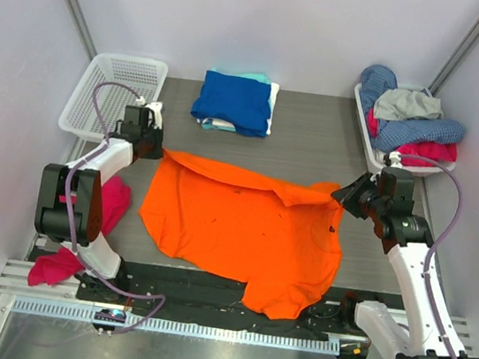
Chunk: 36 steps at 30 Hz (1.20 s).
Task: Fold and stack the t-shirts
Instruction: Fold the tshirt
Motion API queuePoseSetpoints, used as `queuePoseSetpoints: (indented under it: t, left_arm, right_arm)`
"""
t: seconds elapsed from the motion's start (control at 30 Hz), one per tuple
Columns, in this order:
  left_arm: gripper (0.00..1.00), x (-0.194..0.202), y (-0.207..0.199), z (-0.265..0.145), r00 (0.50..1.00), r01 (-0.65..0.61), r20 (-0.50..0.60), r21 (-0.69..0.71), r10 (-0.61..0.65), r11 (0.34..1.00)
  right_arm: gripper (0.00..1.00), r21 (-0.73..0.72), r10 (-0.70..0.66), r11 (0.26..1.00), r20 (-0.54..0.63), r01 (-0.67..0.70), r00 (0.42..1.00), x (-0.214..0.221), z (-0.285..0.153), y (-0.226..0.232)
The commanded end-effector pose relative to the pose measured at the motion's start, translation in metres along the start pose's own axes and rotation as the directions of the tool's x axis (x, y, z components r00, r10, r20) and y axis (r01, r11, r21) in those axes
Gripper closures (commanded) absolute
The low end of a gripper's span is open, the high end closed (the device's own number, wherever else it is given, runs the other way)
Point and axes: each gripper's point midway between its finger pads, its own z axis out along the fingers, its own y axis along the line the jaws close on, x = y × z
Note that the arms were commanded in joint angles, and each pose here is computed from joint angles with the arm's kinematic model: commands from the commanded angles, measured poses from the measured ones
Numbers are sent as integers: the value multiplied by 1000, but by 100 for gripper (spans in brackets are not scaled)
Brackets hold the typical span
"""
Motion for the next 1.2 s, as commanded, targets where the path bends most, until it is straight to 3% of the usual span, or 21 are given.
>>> queuePoseSetpoints:
  t: [0.0,0.83,1.17]
  left_arm:
    - [100,-4,0,-17,999,-22,24,4,22,1000]
    - [100,25,11,-17,998,-17,-69,-50,13,999]
    - [100,31,16,-18,996,-12,-92,-77,5,997]
  right_arm:
    - [99,-28,24,999,-63,-26,998,20,-15,4]
    - [99,67,63,997,-246,-48,967,87,-30,-32]
    - [99,102,75,994,-262,-50,962,95,-34,-41]
